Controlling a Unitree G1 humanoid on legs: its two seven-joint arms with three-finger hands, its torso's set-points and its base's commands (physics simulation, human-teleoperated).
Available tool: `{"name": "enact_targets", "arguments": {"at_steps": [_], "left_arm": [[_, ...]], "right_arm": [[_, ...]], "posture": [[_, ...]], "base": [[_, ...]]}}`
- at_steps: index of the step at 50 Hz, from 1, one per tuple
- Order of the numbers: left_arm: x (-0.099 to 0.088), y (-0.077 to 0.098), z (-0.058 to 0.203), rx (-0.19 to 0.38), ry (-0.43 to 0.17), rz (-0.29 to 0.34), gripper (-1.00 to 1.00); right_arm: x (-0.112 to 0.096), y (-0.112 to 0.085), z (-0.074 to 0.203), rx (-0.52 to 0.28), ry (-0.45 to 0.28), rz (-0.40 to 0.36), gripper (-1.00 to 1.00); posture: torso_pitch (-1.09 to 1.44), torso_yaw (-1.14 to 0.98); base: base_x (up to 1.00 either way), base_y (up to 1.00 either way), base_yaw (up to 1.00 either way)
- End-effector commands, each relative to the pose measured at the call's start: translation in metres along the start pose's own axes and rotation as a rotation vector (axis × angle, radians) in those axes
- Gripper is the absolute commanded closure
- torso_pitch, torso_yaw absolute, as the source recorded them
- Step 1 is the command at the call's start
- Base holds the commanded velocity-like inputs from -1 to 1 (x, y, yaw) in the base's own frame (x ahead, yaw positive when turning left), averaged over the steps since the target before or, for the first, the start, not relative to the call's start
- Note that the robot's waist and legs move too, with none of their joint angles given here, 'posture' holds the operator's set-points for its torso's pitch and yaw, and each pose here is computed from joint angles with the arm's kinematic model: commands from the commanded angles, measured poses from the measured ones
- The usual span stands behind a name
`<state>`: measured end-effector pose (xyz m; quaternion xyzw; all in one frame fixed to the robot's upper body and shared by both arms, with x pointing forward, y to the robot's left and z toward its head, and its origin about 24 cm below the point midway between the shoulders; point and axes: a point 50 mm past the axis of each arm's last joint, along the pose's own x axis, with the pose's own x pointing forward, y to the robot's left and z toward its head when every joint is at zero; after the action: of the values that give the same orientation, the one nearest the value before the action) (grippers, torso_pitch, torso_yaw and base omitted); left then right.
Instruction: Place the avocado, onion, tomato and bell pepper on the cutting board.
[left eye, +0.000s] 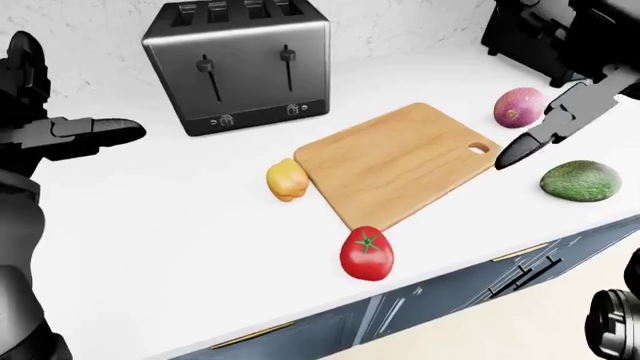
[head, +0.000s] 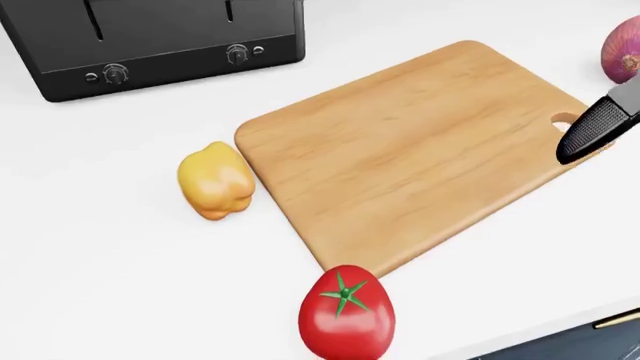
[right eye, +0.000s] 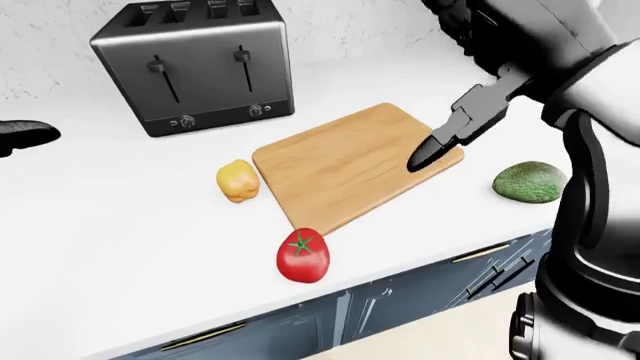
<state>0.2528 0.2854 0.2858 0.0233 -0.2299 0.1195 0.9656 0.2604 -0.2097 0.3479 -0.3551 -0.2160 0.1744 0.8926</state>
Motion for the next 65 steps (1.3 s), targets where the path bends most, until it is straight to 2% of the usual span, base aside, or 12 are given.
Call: {"name": "enact_targets", "arguments": {"at_steps": [1,8,20,30,37,42,49,57,65], "left_arm": [[0.0,0.001,0.016,0.011,-0.081,0.003,-1.0],[0.0,0.001,0.016,0.009,-0.079,0.003,-1.0],[0.0,0.001,0.015,0.007,-0.075,0.005,-1.0],[0.0,0.002,0.014,0.005,-0.075,0.006,-1.0],[-0.001,0.003,0.013,0.002,-0.075,0.007,-1.0],[0.0,0.003,0.013,0.004,-0.076,0.007,-1.0],[-0.001,0.004,0.012,0.004,-0.075,0.008,-1.0],[-0.001,0.003,0.013,0.005,-0.076,0.005,-1.0],[-0.001,0.004,0.013,0.008,-0.078,0.005,-1.0]], "right_arm": [[-0.002,-0.006,0.017,-0.095,-0.048,0.012,-1.0],[0.0,0.008,0.032,-0.222,-0.072,0.186,-1.0],[0.004,0.036,0.05,-0.378,-0.08,0.467,-1.0],[0.021,0.059,0.055,-0.513,-0.079,0.661,-1.0],[0.033,0.075,0.063,-0.567,-0.081,0.785,-1.0],[0.033,0.096,0.072,-0.628,-0.098,0.904,-1.0],[0.026,0.111,0.087,-0.695,-0.144,0.967,-1.0],[0.017,0.127,0.087,-0.754,-0.171,1.035,-1.0],[0.021,0.14,0.089,-0.829,-0.23,1.024,-1.0]], "posture": [[0.0,0.0],[0.0,0.0],[0.0,0.0],[0.0,0.0],[0.0,0.0],[0.0,0.0],[0.0,0.0],[0.0,0.0],[0.0,0.0]], "base": [[0.0,0.0,0.0],[0.0,0.0,0.0],[0.0,0.0,0.0],[0.0,0.0,0.0],[0.0,0.0,0.0],[0.0,0.0,0.0],[0.0,0.0,0.0],[0.0,0.0,0.0],[0.0,0.0,0.0]]}}
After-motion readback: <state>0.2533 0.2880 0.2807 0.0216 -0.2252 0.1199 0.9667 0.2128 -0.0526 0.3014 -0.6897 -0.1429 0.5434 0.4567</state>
